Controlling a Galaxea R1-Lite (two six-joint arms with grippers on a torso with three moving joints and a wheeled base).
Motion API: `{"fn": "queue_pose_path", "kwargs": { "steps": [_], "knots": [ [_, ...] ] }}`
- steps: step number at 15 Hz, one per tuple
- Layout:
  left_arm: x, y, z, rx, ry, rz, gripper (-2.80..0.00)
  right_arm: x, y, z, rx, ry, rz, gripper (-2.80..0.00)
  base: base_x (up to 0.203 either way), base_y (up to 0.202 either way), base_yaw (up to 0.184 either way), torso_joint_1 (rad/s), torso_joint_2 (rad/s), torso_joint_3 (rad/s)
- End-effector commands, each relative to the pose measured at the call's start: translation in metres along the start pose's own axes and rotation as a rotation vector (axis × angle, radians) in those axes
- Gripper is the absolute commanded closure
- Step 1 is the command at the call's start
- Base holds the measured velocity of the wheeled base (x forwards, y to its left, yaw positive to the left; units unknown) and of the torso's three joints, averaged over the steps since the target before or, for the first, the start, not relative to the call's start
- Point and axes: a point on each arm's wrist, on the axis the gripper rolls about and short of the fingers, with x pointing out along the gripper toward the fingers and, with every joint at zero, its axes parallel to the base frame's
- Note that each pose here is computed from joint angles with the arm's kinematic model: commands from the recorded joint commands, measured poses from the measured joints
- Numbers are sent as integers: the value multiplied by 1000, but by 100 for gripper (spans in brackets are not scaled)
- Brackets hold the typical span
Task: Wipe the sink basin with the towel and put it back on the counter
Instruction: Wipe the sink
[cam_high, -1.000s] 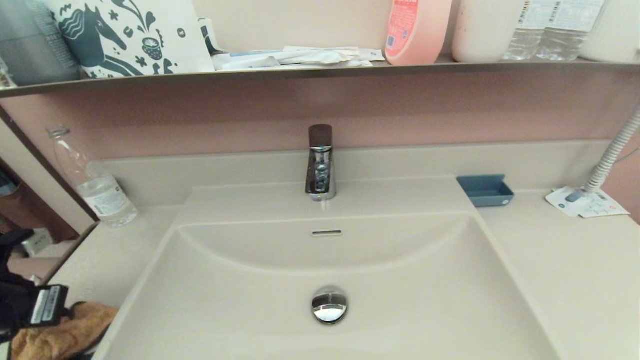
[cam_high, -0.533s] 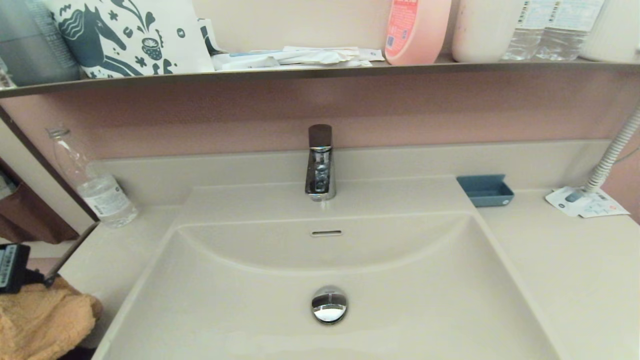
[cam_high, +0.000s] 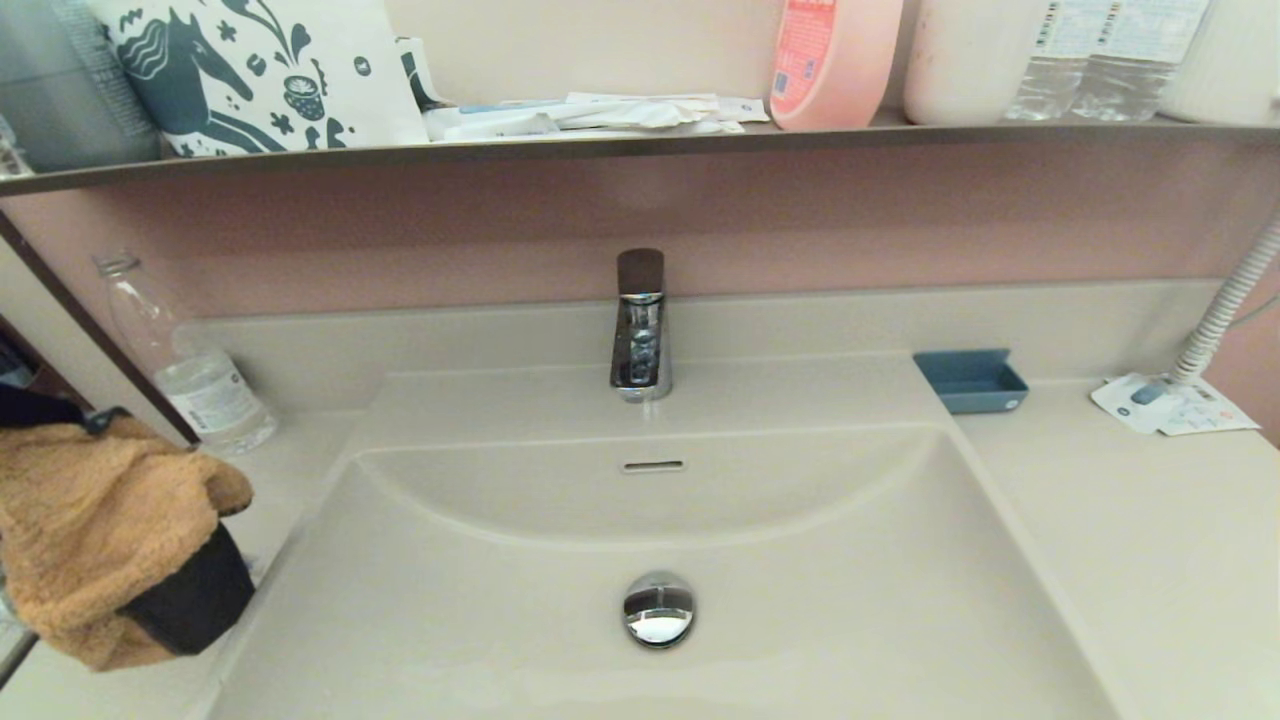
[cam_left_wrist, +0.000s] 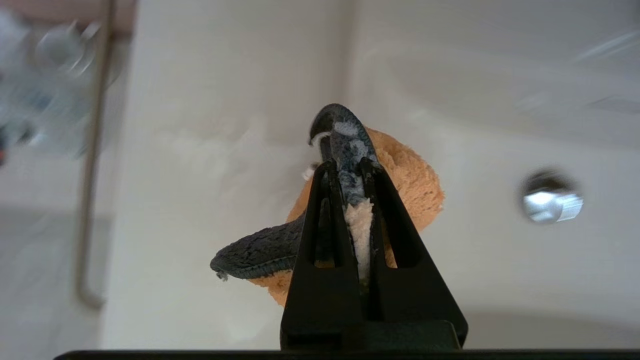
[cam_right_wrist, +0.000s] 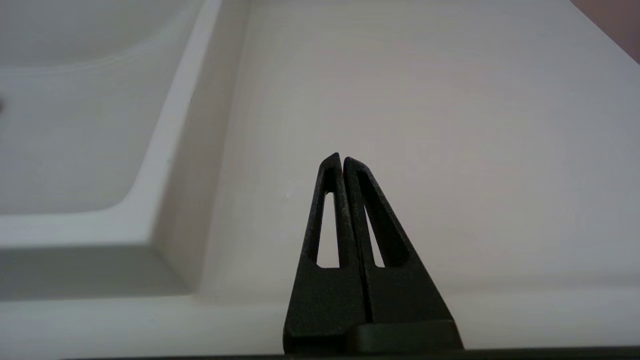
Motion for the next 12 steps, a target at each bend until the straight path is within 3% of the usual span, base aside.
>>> {"fn": "queue_pose_path", "kwargs": {
  "steps": [1,5,7,9,12],
  "knots": [
    [-6,-11,10,15,-38,-59,0,0,0,0,0,2,1,0,0,0,0,0,0,0],
    [-6,-47,16,51,-65,-109,0,0,0,0,0,2,1,0,0,0,0,0,0,0],
    [-3,-67,13,20,-57,-147,0,0,0,0,0,2,1,0,0,0,0,0,0,0],
    [14,-82,7,-9,4,-152,0,0,0,0,0,2,1,0,0,0,0,0,0,0],
    [48,-93,-4,-14,1,-155,0,0,0,0,0,2,1,0,0,0,0,0,0,0]
  ]
}}
